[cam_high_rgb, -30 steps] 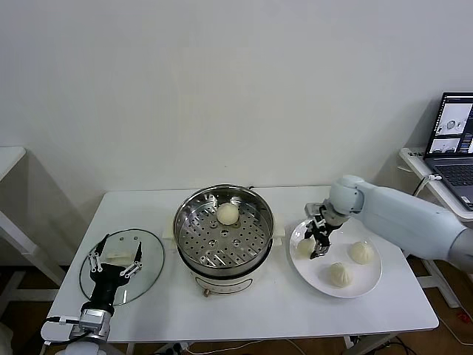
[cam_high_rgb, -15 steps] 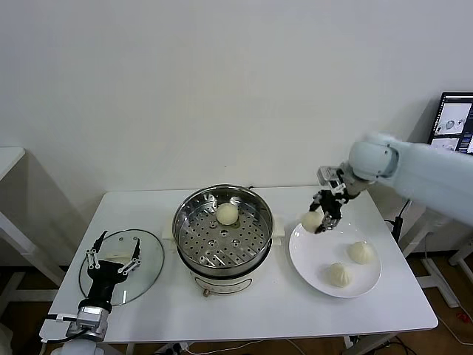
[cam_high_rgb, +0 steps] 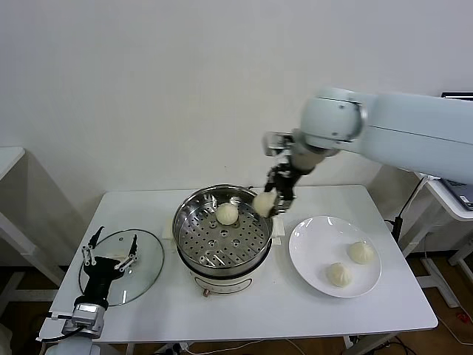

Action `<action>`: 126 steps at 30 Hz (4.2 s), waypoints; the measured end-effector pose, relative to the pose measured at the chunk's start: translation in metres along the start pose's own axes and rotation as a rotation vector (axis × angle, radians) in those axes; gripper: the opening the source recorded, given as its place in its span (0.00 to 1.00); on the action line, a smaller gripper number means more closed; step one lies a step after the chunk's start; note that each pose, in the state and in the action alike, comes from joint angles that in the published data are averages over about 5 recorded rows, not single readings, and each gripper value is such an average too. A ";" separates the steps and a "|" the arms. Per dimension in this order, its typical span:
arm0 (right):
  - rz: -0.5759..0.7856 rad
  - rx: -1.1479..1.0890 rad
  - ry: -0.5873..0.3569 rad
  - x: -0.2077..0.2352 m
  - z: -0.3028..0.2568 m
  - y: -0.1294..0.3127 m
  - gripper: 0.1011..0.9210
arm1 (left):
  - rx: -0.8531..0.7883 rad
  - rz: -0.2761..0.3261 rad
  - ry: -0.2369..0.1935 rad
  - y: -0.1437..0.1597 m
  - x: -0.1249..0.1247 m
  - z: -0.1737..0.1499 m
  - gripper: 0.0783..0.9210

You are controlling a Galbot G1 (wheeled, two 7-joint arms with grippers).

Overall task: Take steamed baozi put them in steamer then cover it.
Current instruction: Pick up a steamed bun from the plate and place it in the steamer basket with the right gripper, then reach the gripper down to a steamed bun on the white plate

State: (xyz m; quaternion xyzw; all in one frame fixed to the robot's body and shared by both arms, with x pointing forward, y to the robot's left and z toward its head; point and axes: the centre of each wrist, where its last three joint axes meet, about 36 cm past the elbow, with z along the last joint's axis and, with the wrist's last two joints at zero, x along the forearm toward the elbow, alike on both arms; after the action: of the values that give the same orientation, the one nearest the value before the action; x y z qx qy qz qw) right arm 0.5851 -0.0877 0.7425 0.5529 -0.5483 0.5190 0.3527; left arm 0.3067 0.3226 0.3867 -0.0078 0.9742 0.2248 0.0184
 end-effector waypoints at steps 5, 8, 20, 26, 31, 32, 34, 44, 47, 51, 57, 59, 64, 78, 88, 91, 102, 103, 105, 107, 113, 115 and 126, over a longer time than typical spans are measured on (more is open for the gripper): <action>-0.028 0.020 0.021 -0.026 -0.040 -0.009 0.65 | -0.004 -0.012 0.003 0.006 0.001 0.001 0.88; -0.039 0.027 0.031 -0.044 -0.057 -0.015 0.65 | -0.008 -0.018 0.006 0.009 0.001 0.002 0.88; -0.049 0.024 0.061 -0.114 -0.086 -0.038 0.65 | -0.018 -0.037 0.020 0.016 0.005 0.008 0.88; -0.058 0.020 0.067 -0.143 -0.093 -0.042 0.65 | -0.019 -0.042 0.024 0.018 0.005 0.009 0.88; -0.063 0.020 0.068 -0.161 -0.099 -0.044 0.65 | -0.020 -0.044 0.027 0.019 0.006 0.011 0.88; -0.064 0.020 0.067 -0.165 -0.100 -0.044 0.65 | -0.020 -0.044 0.027 0.019 0.006 0.011 0.88; -0.065 0.019 0.065 -0.170 -0.102 -0.044 0.65 | -0.021 -0.045 0.027 0.019 0.006 0.011 0.88; -0.063 0.024 0.056 -0.183 -0.111 -0.045 0.65 | -0.022 -0.047 0.031 0.020 0.007 0.013 0.88; -0.062 0.026 0.056 -0.184 -0.111 -0.046 0.67 | -0.021 -0.046 0.031 0.019 0.007 0.013 0.88; -0.069 0.027 0.052 -0.184 -0.109 -0.045 0.78 | -0.022 -0.046 0.031 0.019 0.008 0.013 0.88; -0.079 0.023 0.040 -0.170 -0.100 -0.046 0.88 | -0.025 -0.045 0.033 0.019 0.008 0.013 0.88; -0.079 0.019 0.035 -0.160 -0.094 -0.047 0.88 | -0.024 -0.043 0.032 0.018 0.008 0.013 0.88; -0.073 0.007 0.022 -0.125 -0.068 -0.048 0.88 | -0.024 -0.039 0.028 0.016 0.007 0.010 0.88; -0.064 -0.046 0.064 -0.029 0.076 -0.009 0.88 | -0.028 -0.026 0.033 0.009 0.008 0.010 0.88; -0.099 -0.104 0.126 -0.050 0.187 0.039 0.88 | -0.027 -0.022 0.031 0.004 0.010 0.007 0.88; -0.108 -0.119 0.141 -0.065 0.210 0.050 0.88 | -0.026 -0.020 0.031 0.003 0.010 0.007 0.88; -0.113 -0.162 0.188 -0.117 0.267 0.073 0.88 | -0.026 -0.019 0.032 0.001 0.010 0.008 0.88; -0.115 -0.166 0.191 -0.122 0.271 0.075 0.88 | -0.026 -0.020 0.033 0.001 0.010 0.008 0.88; -0.119 -0.174 0.198 -0.131 0.277 0.078 0.88 | -0.027 -0.021 0.033 0.002 0.010 0.008 0.88; -0.124 -0.181 0.204 -0.139 0.283 0.081 0.88 | -0.028 -0.023 0.034 0.002 0.010 0.008 0.88; -0.143 -0.195 0.217 -0.163 0.295 0.090 0.88 | -0.026 -0.023 0.037 0.001 0.010 0.010 0.88; -0.145 -0.199 0.220 -0.169 0.297 0.092 0.88 | -0.025 -0.022 0.037 0.001 0.010 0.010 0.88; -0.139 -0.205 0.222 -0.191 0.303 0.094 0.88 | -0.034 -0.021 0.040 0.001 0.010 0.013 0.88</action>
State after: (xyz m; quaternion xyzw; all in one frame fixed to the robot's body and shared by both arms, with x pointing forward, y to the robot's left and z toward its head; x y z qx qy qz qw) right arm 0.5773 -0.3467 0.4779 0.4898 -0.5164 0.4924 0.5009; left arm 0.2969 0.3290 0.3745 -0.0228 0.9702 0.2412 0.0010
